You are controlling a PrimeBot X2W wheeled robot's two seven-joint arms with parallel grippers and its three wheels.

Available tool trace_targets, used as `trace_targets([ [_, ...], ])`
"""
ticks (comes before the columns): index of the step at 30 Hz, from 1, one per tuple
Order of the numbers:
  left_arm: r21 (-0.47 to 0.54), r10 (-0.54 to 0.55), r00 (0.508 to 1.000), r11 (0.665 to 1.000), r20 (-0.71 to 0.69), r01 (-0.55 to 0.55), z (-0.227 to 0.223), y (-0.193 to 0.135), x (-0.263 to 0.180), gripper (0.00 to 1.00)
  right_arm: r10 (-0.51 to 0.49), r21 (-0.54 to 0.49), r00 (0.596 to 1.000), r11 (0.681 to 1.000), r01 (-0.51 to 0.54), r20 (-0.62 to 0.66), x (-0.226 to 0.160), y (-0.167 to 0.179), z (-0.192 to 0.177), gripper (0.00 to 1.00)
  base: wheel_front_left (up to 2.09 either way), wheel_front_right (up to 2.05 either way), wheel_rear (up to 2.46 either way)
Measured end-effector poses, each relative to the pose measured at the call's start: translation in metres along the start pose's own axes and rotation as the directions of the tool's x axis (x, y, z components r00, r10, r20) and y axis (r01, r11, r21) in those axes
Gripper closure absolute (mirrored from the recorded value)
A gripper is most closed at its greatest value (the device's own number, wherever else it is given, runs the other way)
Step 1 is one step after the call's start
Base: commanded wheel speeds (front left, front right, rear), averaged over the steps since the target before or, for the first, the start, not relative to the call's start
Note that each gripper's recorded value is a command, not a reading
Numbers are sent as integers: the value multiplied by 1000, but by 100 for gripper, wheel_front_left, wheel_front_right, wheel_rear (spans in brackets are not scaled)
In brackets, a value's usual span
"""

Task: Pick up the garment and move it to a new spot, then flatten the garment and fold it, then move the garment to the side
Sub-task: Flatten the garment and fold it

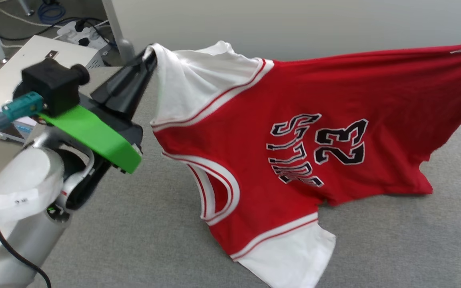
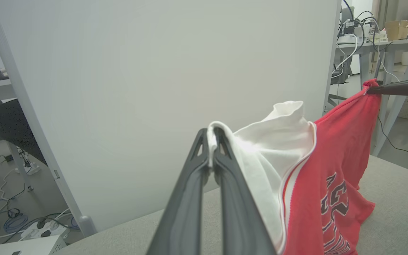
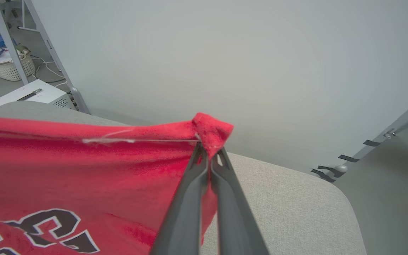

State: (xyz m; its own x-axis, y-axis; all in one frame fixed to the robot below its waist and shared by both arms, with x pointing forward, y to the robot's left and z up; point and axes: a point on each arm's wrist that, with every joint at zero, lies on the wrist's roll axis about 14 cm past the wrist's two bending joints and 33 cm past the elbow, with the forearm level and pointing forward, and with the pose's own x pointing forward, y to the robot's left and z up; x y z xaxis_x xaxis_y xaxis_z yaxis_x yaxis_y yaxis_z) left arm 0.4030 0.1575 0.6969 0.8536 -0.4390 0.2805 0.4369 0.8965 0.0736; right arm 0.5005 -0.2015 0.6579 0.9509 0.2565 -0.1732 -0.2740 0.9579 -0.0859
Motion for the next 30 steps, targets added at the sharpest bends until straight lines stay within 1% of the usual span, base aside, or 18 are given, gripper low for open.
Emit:
trace_targets([
  [7,71,-32,997,997,72,27,44,-1,20,100,-60,-5,993,998,61,100,-42,-19,35,100,0,0,0],
  [10,174,-37,995,985,94,20,61,3,27,100,-77,-5,988,997,79,131,-54,-24,44,100,0,0,0],
  [14,223,-43,993,975,111,17,74,6,43,100,-90,-3,983,996,92,163,-60,-28,49,100,0,0,0],
  [17,247,-45,992,969,115,15,80,9,56,100,-97,7,978,995,98,182,-58,-31,52,100,0,0,0],
  [24,355,-65,992,935,104,24,91,23,92,100,-127,14,960,992,128,249,-39,-46,68,100,0,0,0],
  [28,391,-76,996,919,51,50,76,35,119,100,-150,13,952,988,152,266,-17,-58,68,100,0,0,0],
  [30,423,-75,996,905,42,50,72,42,133,100,-159,7,948,987,163,274,-5,-64,69,100,0,0,0],
])
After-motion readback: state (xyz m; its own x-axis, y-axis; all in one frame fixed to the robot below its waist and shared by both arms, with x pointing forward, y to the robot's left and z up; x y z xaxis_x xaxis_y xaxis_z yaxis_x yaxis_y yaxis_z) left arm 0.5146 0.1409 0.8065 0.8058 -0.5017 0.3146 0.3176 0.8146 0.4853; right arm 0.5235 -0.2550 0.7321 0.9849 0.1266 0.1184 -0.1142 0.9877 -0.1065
